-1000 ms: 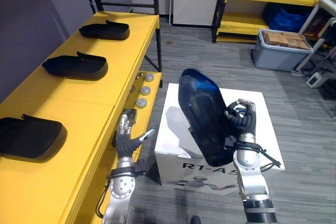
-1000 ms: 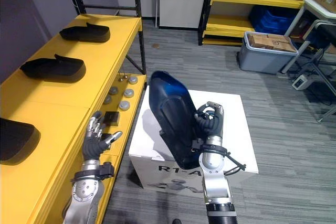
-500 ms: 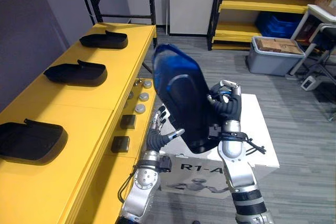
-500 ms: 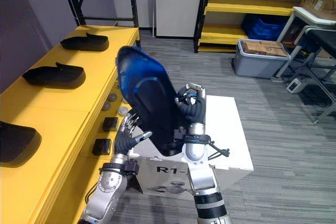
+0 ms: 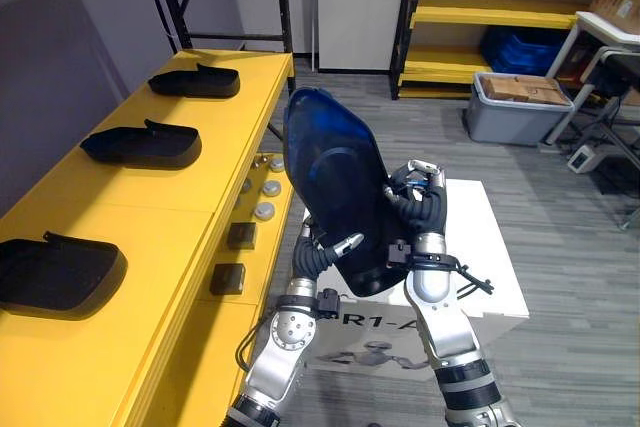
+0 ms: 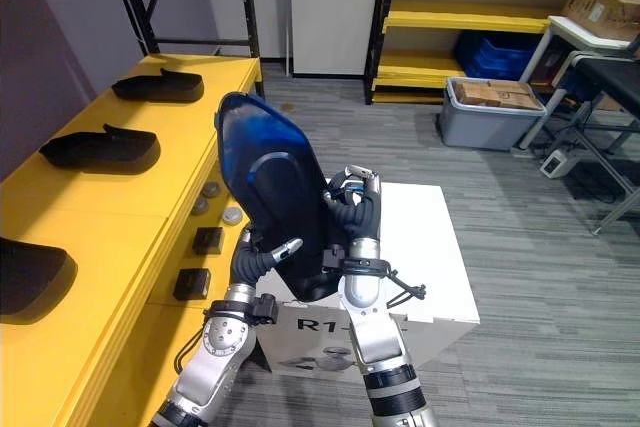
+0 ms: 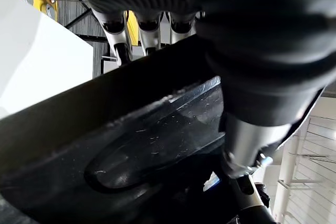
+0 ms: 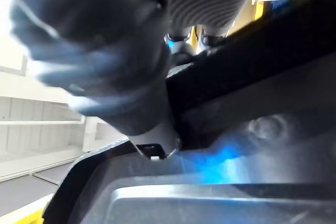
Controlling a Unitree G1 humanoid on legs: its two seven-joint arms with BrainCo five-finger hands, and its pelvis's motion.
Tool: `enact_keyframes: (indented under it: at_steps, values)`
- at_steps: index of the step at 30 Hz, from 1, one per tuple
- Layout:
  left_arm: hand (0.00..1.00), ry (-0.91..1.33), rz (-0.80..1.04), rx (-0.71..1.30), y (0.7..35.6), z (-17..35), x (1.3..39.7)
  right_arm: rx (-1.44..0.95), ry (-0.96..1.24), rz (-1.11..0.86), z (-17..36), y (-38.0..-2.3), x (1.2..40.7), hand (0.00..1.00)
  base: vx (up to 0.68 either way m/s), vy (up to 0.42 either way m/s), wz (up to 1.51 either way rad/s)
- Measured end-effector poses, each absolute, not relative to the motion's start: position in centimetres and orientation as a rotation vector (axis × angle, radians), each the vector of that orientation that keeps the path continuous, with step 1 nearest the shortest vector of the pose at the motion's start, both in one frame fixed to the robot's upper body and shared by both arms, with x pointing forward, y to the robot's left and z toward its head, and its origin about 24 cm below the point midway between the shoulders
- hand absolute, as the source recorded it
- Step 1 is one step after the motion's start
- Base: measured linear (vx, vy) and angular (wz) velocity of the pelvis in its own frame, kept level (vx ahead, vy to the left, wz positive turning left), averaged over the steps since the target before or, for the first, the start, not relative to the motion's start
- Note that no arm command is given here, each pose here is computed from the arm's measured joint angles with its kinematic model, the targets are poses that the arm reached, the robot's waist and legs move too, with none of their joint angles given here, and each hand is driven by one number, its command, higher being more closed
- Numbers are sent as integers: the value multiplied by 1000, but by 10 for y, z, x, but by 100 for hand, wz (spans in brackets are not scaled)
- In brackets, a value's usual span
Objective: Walk over and take plastic housings, then place them on the shelf
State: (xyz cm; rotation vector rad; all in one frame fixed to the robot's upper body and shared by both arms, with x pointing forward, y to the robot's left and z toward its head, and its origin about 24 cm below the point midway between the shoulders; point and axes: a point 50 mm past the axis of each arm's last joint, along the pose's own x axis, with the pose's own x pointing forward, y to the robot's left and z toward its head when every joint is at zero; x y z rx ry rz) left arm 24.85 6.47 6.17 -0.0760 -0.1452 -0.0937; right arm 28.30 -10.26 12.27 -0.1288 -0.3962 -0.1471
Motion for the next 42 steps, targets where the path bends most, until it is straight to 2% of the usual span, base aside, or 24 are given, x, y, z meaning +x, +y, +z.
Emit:
enact_keyframes:
  at_steps: [14,19,26,30,33,37,42]
  values:
    - [100,-147,-5,-12,85,62,255,-69,-395,-39,118,-106,274,0,0,0,0]
    - [100,-221,11,-16,94,79,257,21,-545,10,150,-125,257,0,1,3,-5]
    - [100,-192,128,-19,124,70,252,238,-874,-253,195,-212,221,0,13,30,-16]
    - [100,-156,177,-14,137,62,245,243,-887,-425,186,-251,200,0,13,8,-2]
    - [100,-161,200,-19,144,62,238,195,-787,-605,161,-284,187,0,34,18,0]
    - [100,-201,237,-22,155,69,225,128,-388,-816,81,-317,167,0,31,19,-7]
    - [100,-182,246,-20,159,64,213,91,134,-912,-14,-322,128,0,35,17,-5]
